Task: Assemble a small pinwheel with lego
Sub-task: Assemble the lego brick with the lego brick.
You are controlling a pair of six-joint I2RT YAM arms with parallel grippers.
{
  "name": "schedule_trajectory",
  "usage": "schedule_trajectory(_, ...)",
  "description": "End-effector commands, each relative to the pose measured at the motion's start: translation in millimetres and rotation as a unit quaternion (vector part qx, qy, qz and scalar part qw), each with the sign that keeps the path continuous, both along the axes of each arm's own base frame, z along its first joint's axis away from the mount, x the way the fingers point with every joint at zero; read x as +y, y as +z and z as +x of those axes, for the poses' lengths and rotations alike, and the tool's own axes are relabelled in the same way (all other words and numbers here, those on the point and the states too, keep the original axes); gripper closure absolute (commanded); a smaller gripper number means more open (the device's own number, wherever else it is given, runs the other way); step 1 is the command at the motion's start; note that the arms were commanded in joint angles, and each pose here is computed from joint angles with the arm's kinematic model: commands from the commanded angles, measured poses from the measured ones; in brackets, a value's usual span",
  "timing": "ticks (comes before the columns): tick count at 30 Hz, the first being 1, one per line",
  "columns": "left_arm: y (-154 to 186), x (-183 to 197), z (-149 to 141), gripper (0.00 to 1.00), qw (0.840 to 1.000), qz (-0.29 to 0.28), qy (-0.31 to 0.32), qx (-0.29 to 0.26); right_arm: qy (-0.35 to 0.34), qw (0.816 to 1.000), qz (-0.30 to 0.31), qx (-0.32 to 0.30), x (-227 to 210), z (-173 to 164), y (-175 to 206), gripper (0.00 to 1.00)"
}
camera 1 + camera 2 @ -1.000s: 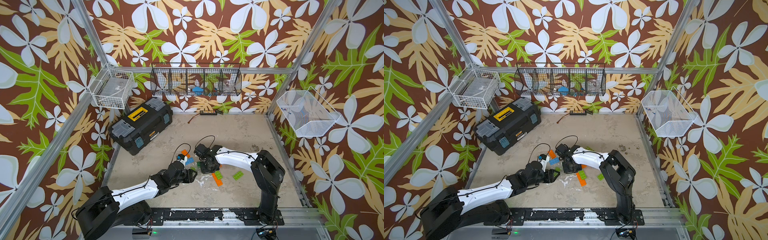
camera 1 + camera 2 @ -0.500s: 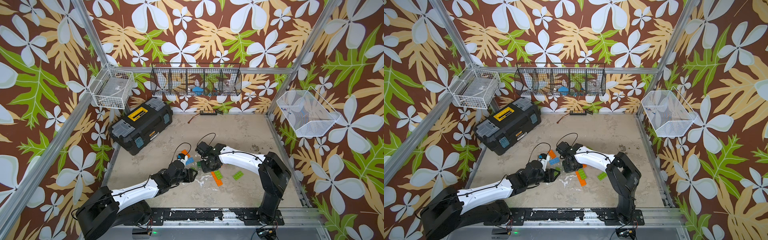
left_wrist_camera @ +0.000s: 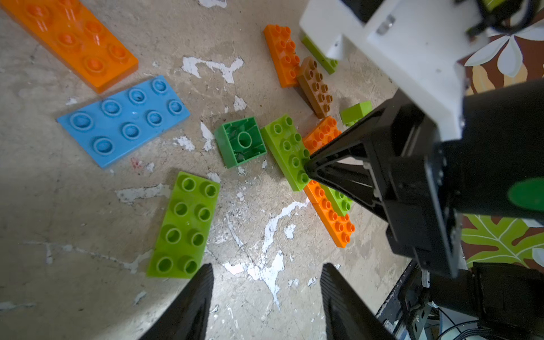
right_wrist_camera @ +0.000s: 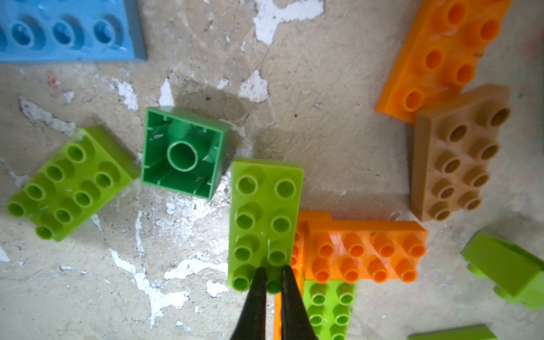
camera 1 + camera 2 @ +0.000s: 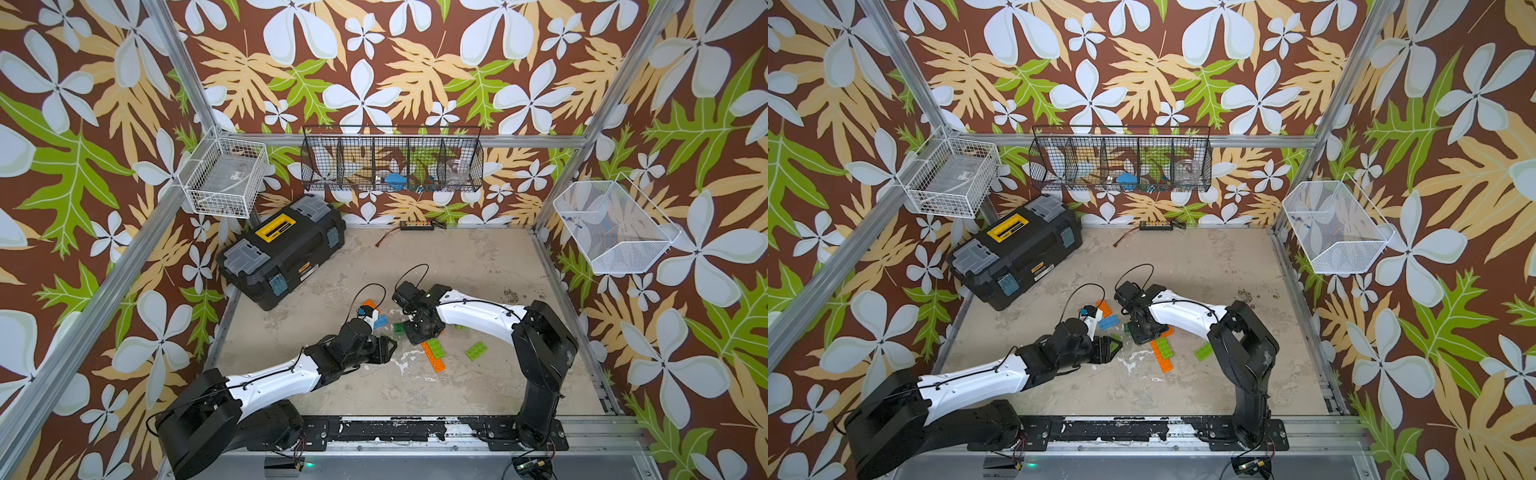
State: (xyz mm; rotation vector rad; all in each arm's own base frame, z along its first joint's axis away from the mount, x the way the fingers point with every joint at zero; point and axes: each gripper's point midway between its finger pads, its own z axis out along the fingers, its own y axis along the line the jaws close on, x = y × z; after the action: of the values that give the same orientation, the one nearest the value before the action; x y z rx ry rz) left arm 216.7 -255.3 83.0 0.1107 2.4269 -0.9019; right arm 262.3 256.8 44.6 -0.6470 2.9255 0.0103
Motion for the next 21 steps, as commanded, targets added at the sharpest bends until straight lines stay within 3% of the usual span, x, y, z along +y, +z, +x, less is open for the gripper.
schedule_trajectory(1,1,-3,0,0.39,1.0,0.003,-0.009,-0.004,0.009,1.0,-0.013,-0.002,-6,2,-1,0.91)
schedule_trajectory(21,-3,-4,-1,0.38,1.0,0.009,-0.009,0.0,0.011,0.999,-0.023,0.036,-18,-10,-19,0.91)
